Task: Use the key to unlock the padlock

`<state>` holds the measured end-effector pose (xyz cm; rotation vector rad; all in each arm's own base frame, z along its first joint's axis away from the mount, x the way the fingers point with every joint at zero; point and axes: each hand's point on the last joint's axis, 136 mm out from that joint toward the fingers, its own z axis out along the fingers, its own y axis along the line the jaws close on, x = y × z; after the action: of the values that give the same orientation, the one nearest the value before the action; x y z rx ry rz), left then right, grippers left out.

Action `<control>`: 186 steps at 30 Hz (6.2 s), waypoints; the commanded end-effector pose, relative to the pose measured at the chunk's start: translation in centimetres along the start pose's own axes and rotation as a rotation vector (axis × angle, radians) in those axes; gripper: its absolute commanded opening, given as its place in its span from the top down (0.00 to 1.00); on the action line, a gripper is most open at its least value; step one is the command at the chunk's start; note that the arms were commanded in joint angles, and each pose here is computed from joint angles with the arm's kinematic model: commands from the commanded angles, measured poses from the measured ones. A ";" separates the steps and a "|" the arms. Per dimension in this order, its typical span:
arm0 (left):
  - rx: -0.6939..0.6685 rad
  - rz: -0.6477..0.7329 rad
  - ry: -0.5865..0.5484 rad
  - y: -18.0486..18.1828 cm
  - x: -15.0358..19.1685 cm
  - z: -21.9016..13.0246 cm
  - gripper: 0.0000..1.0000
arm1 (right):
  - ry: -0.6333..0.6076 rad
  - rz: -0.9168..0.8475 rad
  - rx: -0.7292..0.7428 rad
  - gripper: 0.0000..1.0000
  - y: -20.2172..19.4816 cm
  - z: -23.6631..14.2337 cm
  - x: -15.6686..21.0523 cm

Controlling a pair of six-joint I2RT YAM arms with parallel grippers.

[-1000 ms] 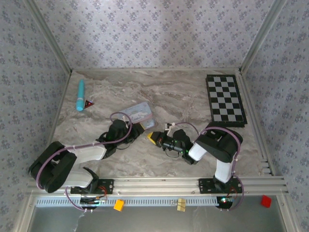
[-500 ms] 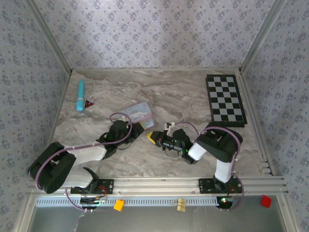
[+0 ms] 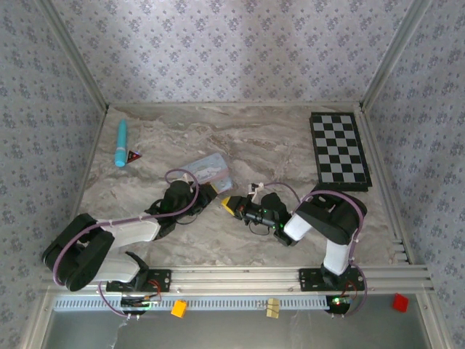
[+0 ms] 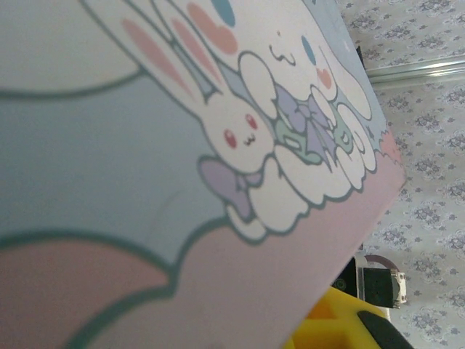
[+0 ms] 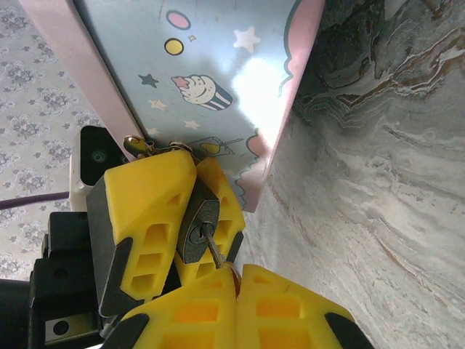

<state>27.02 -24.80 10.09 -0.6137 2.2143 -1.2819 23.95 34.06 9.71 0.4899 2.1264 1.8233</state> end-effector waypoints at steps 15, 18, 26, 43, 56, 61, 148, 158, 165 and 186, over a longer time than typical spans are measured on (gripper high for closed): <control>0.149 0.032 0.129 -5.0 3.1 0.3 1.00 | -0.004 -0.044 -0.142 1.00 5.1 1.6 -1.2; 0.140 0.030 0.124 -4.7 3.0 0.4 1.00 | 0.000 -0.046 -0.144 1.00 5.2 1.6 -1.0; 0.101 0.033 0.076 -3.5 2.2 -0.2 1.00 | -0.079 -0.036 -0.096 1.00 3.4 -0.2 -2.3; 0.123 0.030 -0.001 -4.2 -0.8 -0.4 1.00 | -0.087 0.004 -0.041 1.00 1.3 0.1 -0.9; 0.135 0.037 -0.021 -5.1 -1.6 -0.3 1.00 | -0.081 0.021 -0.032 1.00 0.9 0.7 0.6; 0.137 0.036 -0.015 -5.1 -1.5 -0.2 1.00 | -0.064 0.017 -0.049 1.00 1.6 1.1 1.0; -0.085 0.054 0.022 -1.0 -1.2 0.1 1.00 | 0.067 -0.449 0.212 0.47 -0.8 -3.4 -1.7; -0.175 0.000 0.034 0.7 -1.8 -0.7 1.00 | -0.087 -1.453 0.465 0.44 3.6 -6.2 0.5; -0.178 -0.030 0.066 0.9 -1.4 -0.6 1.00 | -0.055 -1.817 0.411 0.52 2.5 -3.9 3.7; -0.181 -0.018 0.116 1.6 0.6 -1.5 1.00 | -0.120 -1.938 0.454 0.66 1.0 2.7 4.3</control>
<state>25.69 -22.65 7.82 -0.6757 2.4679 -1.0916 20.38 38.05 9.25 -1.0958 1.5361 0.1969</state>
